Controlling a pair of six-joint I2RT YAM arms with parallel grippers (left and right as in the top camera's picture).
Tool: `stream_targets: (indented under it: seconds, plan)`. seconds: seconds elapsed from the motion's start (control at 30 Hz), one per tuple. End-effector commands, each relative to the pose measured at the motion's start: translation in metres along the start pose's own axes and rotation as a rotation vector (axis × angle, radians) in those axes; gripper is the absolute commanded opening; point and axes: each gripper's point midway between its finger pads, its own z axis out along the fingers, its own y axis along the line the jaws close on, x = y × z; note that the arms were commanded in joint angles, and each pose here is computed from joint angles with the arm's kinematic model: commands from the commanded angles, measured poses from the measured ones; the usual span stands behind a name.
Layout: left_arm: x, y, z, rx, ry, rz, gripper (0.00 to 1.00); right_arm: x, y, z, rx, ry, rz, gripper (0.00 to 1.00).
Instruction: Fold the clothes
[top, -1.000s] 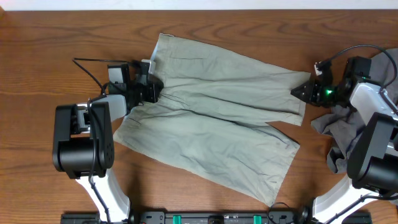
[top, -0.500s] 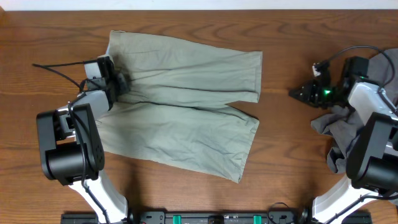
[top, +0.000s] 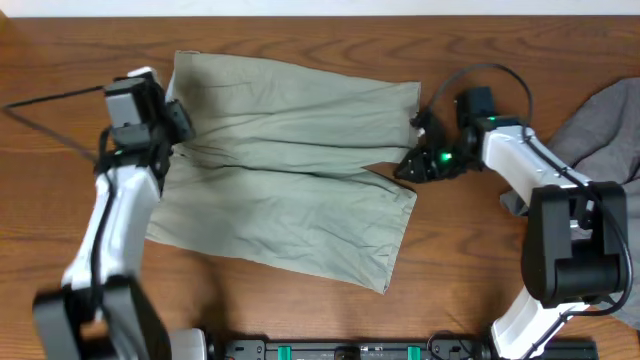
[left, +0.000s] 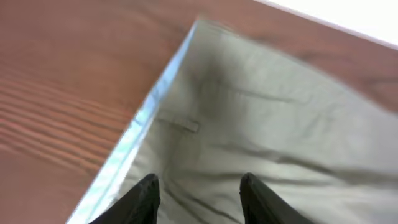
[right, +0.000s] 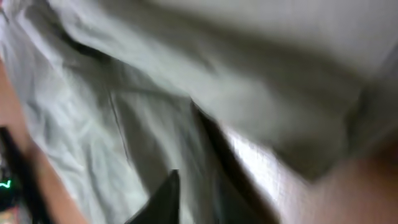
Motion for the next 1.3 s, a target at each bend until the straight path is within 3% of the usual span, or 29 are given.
stream_targets:
  seconds: [0.0, 0.17, 0.43, 0.57, 0.67, 0.77, 1.0, 1.27]
  plan:
    - [-0.008, -0.002, -0.033, -0.003, -0.020, -0.001, 0.44, -0.030, 0.012, 0.004, 0.021, -0.098, -0.074, 0.01]
    - [0.017, 0.000, -0.061, -0.012, 0.080, -0.002, 0.45, -0.032, 0.041, 0.016, -0.071, -0.094, -0.060, 0.01]
    - [0.086, 0.013, -0.073, -0.069, 0.369, -0.033, 0.46, 0.047, 0.079, 0.029, -0.175, 0.195, -0.287, 0.06]
    - [0.101, 0.015, -0.073, -0.083, 0.435, -0.037, 0.53, 0.057, 0.040, 0.036, 0.101, 0.275, -0.224, 0.05]
    - [0.107, 0.017, -0.073, -0.089, 0.464, -0.039, 0.54, 0.051, -0.009, 0.037, 0.403, 0.248, -0.088, 0.06]
    - [0.110, 0.017, -0.073, -0.092, 0.479, -0.039, 0.55, 0.051, -0.041, 0.040, 0.557, 0.211, 0.014, 0.07]
    - [0.114, 0.018, -0.075, -0.095, 0.494, -0.040, 0.61, 0.048, -0.094, 0.037, 0.727, 0.155, 0.151, 0.06]
    - [0.143, 0.024, -0.081, -0.124, 0.633, -0.048, 0.68, 0.019, -0.096, 0.031, 0.604, 0.063, 0.190, 0.15]
